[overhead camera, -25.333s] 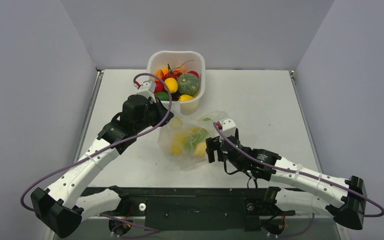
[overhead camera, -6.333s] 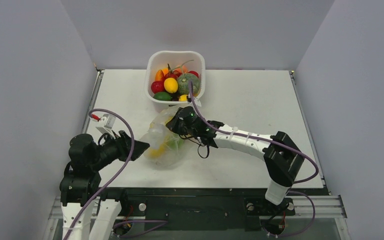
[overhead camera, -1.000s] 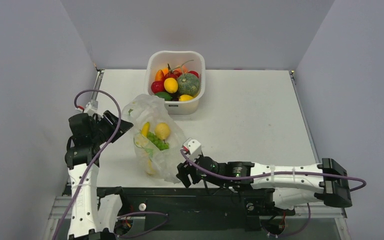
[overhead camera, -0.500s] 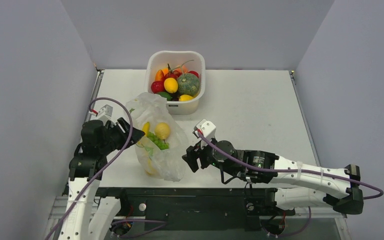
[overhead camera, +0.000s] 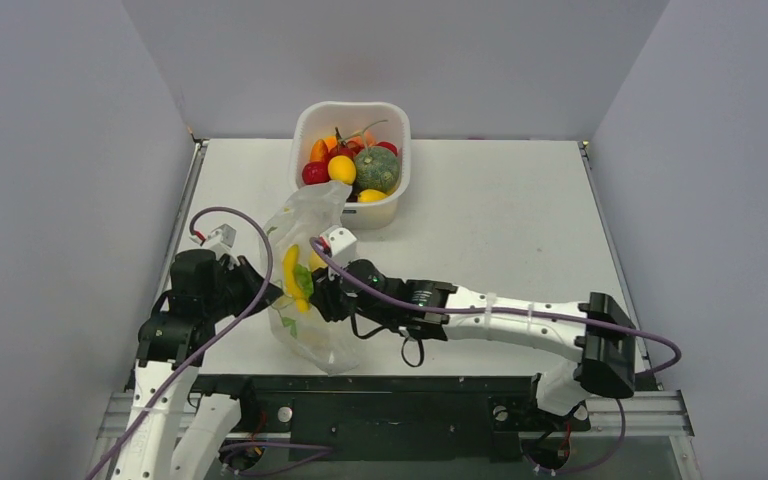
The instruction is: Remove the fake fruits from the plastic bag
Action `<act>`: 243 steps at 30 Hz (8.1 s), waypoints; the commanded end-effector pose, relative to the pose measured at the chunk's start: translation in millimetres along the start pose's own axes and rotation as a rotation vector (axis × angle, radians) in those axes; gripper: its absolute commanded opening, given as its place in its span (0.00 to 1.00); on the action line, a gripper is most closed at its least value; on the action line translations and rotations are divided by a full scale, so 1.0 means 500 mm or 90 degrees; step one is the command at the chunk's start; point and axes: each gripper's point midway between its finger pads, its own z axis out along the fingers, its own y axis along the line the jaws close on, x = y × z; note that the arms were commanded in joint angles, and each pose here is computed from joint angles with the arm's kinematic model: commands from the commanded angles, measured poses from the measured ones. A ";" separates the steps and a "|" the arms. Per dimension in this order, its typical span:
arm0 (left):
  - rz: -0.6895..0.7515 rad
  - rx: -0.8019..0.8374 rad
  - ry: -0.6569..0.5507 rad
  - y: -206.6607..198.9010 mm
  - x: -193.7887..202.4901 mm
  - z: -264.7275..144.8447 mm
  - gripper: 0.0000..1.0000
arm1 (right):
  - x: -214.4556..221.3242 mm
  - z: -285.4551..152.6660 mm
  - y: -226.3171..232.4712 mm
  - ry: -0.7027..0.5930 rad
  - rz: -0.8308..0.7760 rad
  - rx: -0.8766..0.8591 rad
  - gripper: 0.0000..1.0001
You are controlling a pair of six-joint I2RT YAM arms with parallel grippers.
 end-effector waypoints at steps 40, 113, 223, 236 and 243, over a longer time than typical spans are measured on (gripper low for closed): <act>0.010 0.152 -0.094 -0.095 -0.016 -0.109 0.00 | 0.210 0.221 -0.001 0.234 -0.071 -0.067 0.63; 0.031 -0.038 -0.102 0.050 0.014 -0.059 0.00 | -0.154 -0.172 -0.056 -0.111 -0.073 -0.211 0.00; -0.035 0.035 -0.036 0.043 0.115 -0.078 0.00 | 0.115 0.155 -0.175 0.081 -0.231 0.232 0.50; -0.041 0.031 -0.029 0.052 0.126 -0.070 0.00 | 0.184 0.234 -0.204 0.137 -0.250 0.185 0.69; -0.045 0.033 -0.031 0.051 0.126 -0.071 0.00 | 0.226 0.265 -0.224 0.168 -0.230 0.202 0.65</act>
